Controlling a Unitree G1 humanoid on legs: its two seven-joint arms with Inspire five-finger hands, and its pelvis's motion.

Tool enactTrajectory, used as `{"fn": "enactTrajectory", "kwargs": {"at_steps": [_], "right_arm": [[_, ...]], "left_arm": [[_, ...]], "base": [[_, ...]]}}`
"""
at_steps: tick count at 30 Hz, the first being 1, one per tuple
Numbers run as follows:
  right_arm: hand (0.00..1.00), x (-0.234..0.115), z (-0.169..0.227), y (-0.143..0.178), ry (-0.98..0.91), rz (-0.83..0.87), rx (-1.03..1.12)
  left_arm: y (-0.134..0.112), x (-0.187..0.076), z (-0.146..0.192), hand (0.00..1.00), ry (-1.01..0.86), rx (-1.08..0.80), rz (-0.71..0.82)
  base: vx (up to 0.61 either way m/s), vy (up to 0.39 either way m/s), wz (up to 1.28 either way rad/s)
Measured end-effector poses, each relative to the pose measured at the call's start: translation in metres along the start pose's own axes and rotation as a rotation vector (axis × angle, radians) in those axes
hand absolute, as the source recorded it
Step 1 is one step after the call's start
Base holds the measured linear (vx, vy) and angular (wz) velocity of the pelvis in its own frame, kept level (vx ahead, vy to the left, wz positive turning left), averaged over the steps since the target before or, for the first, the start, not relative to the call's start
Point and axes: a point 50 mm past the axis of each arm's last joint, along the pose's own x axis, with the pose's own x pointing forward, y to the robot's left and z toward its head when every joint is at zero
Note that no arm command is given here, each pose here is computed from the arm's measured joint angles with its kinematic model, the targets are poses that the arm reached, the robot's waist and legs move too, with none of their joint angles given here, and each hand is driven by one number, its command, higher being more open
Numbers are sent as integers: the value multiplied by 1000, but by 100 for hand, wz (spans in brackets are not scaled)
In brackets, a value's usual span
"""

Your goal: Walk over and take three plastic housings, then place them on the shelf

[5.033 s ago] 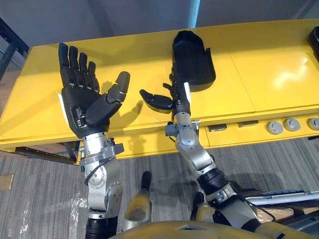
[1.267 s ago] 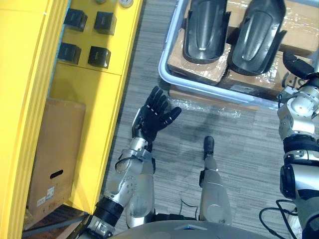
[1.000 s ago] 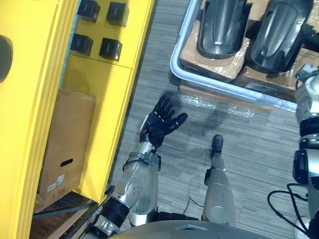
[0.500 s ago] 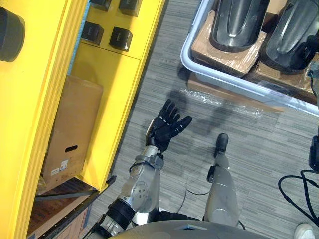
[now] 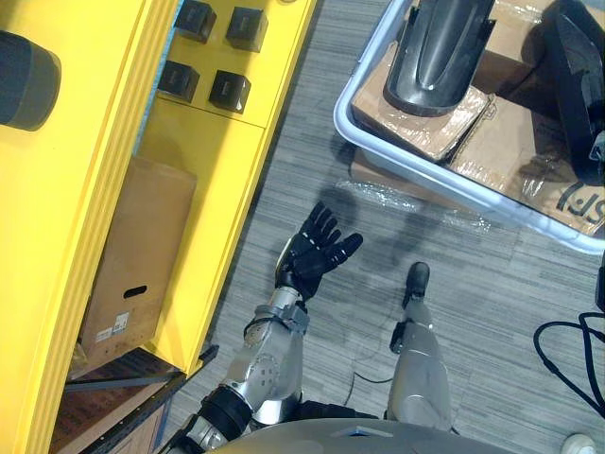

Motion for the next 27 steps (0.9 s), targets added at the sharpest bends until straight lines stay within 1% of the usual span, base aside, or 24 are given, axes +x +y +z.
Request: {"fn": "enactTrajectory", "kwargs": {"at_steps": [5, 8, 13, 17, 22, 27], "right_arm": [[0, 0, -12, 5, 10, -16, 52], [0, -4, -13, 17, -29, -12, 63], [0, -4, -16, 11, -93, -125, 14], [0, -11, 0, 8, -267, -220, 14], [0, -24, 9, 7, -468, -295, 15], [0, -35, 4, 8, -621, -298, -27]], "left_arm": [[13, -8, 4, 100, -1, 6, 42], [21, -14, 7, 100, -8, 15, 67], [20, -18, 14, 100, -29, 19, 56], [21, -24, 20, 100, -41, 29, 52], [26, -28, 22, 100, -30, 83, 50], [30, -36, 33, 100, -39, 104, 51]], "base": [[0, 0, 0], [0, 0, 0], [-8, 0, 1], [-23, -4, 6], [16, -15, 8], [25, -16, 11]]}}
